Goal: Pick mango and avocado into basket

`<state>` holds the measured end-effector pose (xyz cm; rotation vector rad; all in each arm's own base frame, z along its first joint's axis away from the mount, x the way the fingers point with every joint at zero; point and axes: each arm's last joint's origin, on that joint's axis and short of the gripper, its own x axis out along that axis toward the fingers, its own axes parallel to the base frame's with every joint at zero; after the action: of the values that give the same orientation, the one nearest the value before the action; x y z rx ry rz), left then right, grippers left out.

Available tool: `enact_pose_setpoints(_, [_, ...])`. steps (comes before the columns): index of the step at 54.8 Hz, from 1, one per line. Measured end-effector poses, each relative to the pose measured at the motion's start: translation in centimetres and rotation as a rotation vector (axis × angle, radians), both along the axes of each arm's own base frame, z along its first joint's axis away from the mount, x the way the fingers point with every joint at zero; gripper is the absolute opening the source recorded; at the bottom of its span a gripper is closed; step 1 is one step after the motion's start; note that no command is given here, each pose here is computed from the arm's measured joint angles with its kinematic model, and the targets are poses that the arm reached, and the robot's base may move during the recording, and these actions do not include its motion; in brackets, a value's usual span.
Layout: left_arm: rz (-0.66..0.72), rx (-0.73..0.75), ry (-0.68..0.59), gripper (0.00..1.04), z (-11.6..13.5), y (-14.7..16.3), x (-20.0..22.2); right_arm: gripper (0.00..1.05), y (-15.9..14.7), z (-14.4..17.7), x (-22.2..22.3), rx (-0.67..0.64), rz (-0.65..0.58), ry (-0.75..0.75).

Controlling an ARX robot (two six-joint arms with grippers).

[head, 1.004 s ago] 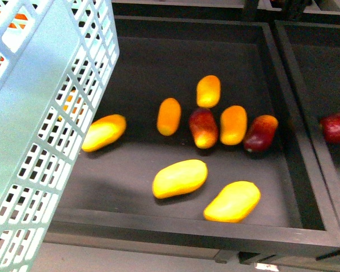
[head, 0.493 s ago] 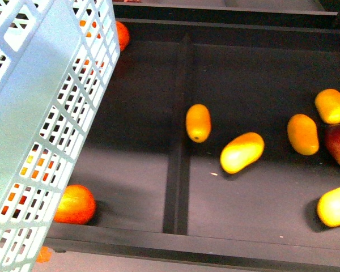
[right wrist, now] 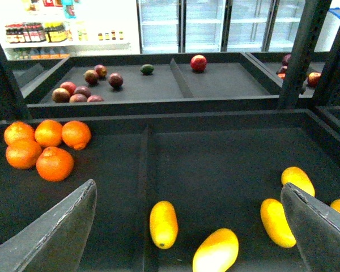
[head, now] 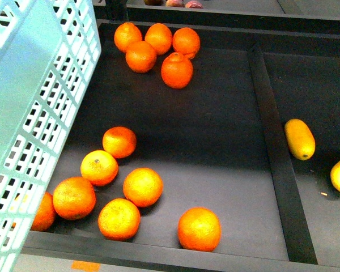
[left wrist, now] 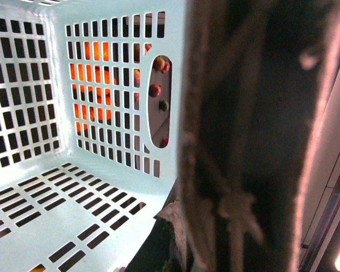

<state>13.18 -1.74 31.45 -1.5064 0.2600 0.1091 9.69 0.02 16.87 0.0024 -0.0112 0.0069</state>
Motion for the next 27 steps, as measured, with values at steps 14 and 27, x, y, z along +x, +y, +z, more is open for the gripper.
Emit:
enact_pose_setpoints(14, [-0.036,0.024,0.062,0.04,-0.1,-0.1,0.2,0.96,0.0,0.0,0.0,0.0,-0.003,0.0])
enact_pose_setpoints(27, [-0.162,0.396,0.318,0.04,-0.7,-0.8,3.2,0.96,0.0,0.0,0.0,0.0,-0.006,0.0])
